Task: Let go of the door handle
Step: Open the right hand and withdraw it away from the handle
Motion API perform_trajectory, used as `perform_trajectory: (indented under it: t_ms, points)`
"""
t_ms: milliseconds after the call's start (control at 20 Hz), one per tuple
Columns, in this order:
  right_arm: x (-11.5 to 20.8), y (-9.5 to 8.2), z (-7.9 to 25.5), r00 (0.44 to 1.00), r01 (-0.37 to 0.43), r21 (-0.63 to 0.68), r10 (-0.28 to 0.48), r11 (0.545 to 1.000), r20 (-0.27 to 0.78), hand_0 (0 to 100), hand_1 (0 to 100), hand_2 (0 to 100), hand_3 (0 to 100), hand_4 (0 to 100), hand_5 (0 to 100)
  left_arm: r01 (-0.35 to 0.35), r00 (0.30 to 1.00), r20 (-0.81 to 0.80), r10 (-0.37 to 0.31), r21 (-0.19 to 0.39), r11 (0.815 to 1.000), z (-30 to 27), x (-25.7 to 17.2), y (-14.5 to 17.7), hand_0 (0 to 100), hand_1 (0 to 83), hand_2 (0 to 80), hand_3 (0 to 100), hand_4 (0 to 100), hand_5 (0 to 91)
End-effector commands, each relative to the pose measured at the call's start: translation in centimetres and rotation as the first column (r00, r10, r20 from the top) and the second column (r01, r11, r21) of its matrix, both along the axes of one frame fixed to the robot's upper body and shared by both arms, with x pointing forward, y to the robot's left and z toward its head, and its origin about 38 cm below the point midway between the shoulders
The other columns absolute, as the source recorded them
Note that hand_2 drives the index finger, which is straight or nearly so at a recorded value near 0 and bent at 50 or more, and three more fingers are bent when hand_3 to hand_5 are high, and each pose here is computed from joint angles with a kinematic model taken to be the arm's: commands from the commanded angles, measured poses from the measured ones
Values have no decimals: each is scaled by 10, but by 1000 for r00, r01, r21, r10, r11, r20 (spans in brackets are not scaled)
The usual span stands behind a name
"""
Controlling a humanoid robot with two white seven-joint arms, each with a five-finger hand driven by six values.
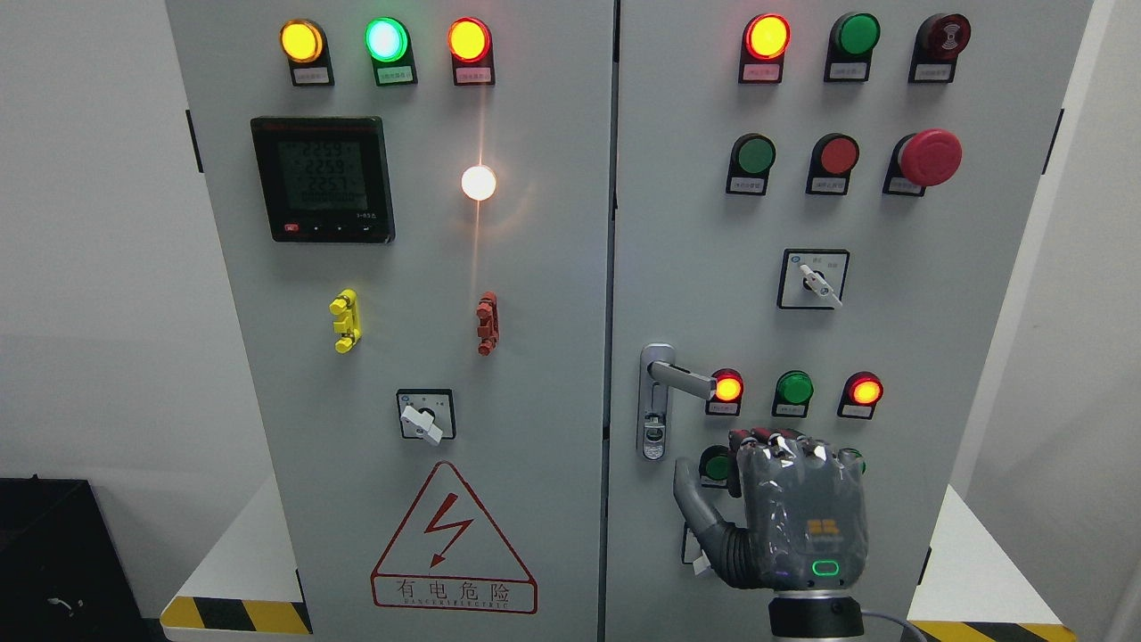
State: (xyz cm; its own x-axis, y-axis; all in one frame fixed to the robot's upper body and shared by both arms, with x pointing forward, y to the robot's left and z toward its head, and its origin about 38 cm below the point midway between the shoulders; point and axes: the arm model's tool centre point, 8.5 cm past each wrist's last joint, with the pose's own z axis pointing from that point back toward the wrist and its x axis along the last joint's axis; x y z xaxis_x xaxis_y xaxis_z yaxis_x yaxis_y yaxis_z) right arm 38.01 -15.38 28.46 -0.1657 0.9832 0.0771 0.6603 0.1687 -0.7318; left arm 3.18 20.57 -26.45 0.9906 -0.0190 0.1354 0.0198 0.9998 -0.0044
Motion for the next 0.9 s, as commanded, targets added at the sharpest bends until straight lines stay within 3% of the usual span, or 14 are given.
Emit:
perform_trajectory:
  t_ms: [0, 351, 451, 601, 852]
  points:
    - [-27, -45, 2, 997, 55, 14, -55, 998, 55, 437, 256, 522, 786, 755, 718, -1, 1000, -18, 1, 0, 1000, 0, -11, 0, 120, 556, 0, 0, 0, 0]
    - [-39, -80, 3, 994, -44, 25, 41, 999, 105, 401, 250, 262, 442, 500, 530, -1, 1000, -18, 1, -1, 1000, 0, -11, -1, 120, 556, 0, 0, 0, 0]
    - [-43, -91, 3, 990, -73, 23, 70, 997, 122, 408, 258, 157, 298, 406, 447, -3, 1000, -18, 3, 0, 1000, 0, -11, 0, 120, 556, 0, 0, 0, 0]
    - [-47, -101, 6, 984, -109, 58, 99, 992, 149, 426, 257, 77, 181, 260, 262, -1, 1000, -18, 1, 0, 1000, 0, -11, 0, 120, 556, 0, 0, 0, 0]
    - [-49, -110, 12, 972, -162, 108, 140, 981, 187, 446, 226, 2, 73, 126, 85, -1, 1000, -18, 1, 0, 1000, 0, -11, 0, 120, 556, 0, 0, 0, 0]
